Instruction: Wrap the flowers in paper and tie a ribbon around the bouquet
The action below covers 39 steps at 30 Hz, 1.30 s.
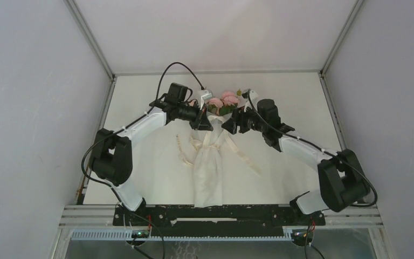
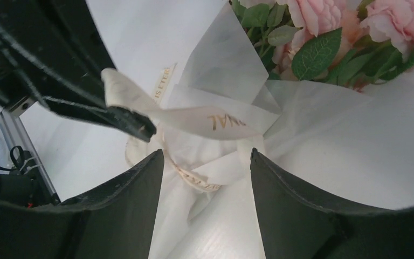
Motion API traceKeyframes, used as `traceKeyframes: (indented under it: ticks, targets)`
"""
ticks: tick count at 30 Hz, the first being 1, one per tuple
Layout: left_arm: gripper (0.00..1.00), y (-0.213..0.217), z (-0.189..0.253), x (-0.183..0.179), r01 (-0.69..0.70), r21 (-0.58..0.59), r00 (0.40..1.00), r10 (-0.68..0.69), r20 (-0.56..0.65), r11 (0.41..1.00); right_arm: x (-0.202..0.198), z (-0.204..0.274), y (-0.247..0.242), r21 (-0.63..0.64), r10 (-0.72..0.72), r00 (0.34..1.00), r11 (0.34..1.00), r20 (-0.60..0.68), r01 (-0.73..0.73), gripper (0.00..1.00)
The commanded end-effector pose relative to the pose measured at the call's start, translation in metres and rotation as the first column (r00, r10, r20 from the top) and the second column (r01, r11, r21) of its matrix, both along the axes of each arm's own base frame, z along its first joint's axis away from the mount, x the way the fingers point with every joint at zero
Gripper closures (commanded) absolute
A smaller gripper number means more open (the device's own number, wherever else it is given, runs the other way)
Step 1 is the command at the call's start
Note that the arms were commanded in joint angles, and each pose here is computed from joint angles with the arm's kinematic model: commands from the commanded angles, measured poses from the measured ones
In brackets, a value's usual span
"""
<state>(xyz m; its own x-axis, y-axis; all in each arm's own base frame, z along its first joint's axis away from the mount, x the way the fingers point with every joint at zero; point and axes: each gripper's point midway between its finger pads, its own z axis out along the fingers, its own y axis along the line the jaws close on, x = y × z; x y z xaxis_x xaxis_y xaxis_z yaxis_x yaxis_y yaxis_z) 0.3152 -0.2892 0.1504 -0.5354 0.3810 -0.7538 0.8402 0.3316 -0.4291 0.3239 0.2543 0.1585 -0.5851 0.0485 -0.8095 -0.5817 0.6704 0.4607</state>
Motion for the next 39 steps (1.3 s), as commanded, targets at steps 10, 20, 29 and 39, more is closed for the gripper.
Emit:
traceKeyframes:
  ticks: [10, 20, 29, 39]
  targets:
    - [1.00, 0.002, 0.012, -0.007, 0.065, -0.005, 0.997, -0.065, 0.048, 0.998, 0.063, 0.009, 0.036, 0.058, 0.064, 0.988, 0.996, 0.143, -0.073, 0.65]
    - [0.27, 0.104, -0.032, -0.051, 0.174, 0.465, 0.953, -0.267, 0.141, 0.868, 0.052, 0.010, 0.010, 0.078, -0.033, 0.997, 0.997, 0.073, 0.027, 1.00]
    - [0.00, 0.124, -0.108, -0.070, 0.270, 0.769, 0.750, -0.628, 0.209, 0.579, 0.038, 0.006, 0.007, 0.065, -0.065, 0.998, 0.996, 0.012, 0.064, 1.00]
    - [0.39, 0.133, -0.134, -0.060, 0.219, 0.835, 0.749, -0.635, 0.188, 0.505, 0.038, -0.036, -0.014, -0.069, -0.169, 0.976, 0.985, -0.135, 0.161, 0.54]
